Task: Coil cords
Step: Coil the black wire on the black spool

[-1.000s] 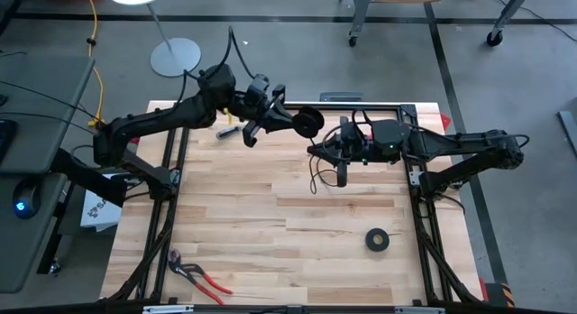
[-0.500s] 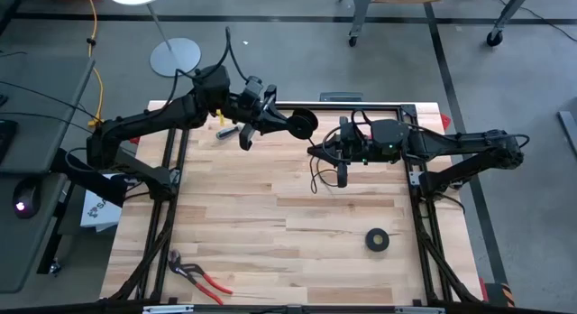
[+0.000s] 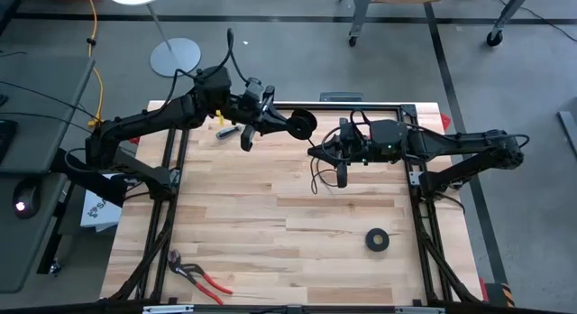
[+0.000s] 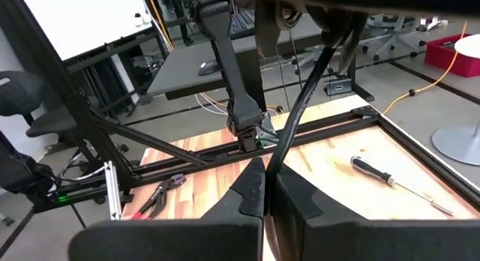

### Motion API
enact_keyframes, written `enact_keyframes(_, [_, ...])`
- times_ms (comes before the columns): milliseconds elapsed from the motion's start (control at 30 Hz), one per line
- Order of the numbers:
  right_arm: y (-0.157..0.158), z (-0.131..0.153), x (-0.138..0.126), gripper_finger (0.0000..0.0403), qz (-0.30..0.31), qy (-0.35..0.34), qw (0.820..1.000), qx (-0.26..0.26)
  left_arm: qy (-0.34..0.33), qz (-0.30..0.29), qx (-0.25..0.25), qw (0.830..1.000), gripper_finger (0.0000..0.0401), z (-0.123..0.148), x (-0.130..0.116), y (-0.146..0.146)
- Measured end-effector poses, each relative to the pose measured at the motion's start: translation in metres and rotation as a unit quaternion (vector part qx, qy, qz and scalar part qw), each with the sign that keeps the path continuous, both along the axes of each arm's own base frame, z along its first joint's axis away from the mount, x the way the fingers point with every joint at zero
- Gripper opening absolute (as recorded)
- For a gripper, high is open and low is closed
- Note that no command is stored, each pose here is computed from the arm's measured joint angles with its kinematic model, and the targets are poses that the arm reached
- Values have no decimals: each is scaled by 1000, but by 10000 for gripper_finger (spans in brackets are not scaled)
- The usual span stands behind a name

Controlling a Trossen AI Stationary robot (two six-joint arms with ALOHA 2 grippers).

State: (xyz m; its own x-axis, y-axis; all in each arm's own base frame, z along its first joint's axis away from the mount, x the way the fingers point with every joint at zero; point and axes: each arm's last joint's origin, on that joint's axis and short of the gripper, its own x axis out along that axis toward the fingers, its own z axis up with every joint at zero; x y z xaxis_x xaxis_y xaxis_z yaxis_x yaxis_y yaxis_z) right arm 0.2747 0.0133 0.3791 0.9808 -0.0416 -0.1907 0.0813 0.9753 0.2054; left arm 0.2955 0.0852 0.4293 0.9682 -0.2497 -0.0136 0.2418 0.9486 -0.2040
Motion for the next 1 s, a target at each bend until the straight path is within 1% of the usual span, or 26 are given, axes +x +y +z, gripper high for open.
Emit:
enact_keyframes(100, [0, -1, 0, 0, 4, 4, 1000, -13, 2, -6, 14, 1000, 0, 0, -3, -1])
enact_keyframes(233, [0, 0, 0, 0, 3, 1, 1000, -20, 0, 8, 28, 1000, 0, 6, -12, -4])
enact_keyframes(333, [0, 0, 0, 0, 2, 0, 1000, -18, 5, 14, 32, 999, 0, 8, -18, -6])
enact_keyframes(467, [0, 0, 0, 0, 2, 1, 1000, -16, 23, 17, 25, 999, 0, 8, -25, -8])
enact_keyframes(600, [0, 1, 0, 0, 6, -1, 1000, -13, 26, 15, 41, 999, 0, 10, -28, -18])
enact_keyframes(667, [0, 1, 0, 0, 6, -6, 1000, -13, 28, 28, 49, 998, 0, 10, -30, -21])
enact_keyframes(800, [0, 3, 1, 0, 2, -14, 1000, -13, 47, 56, 66, 995, 0, 9, -37, -19])
enact_keyframes(1000, [0, 3, 1, 0, 0, -15, 1000, -13, 54, 70, 68, 994, 0, 8, -41, -10])
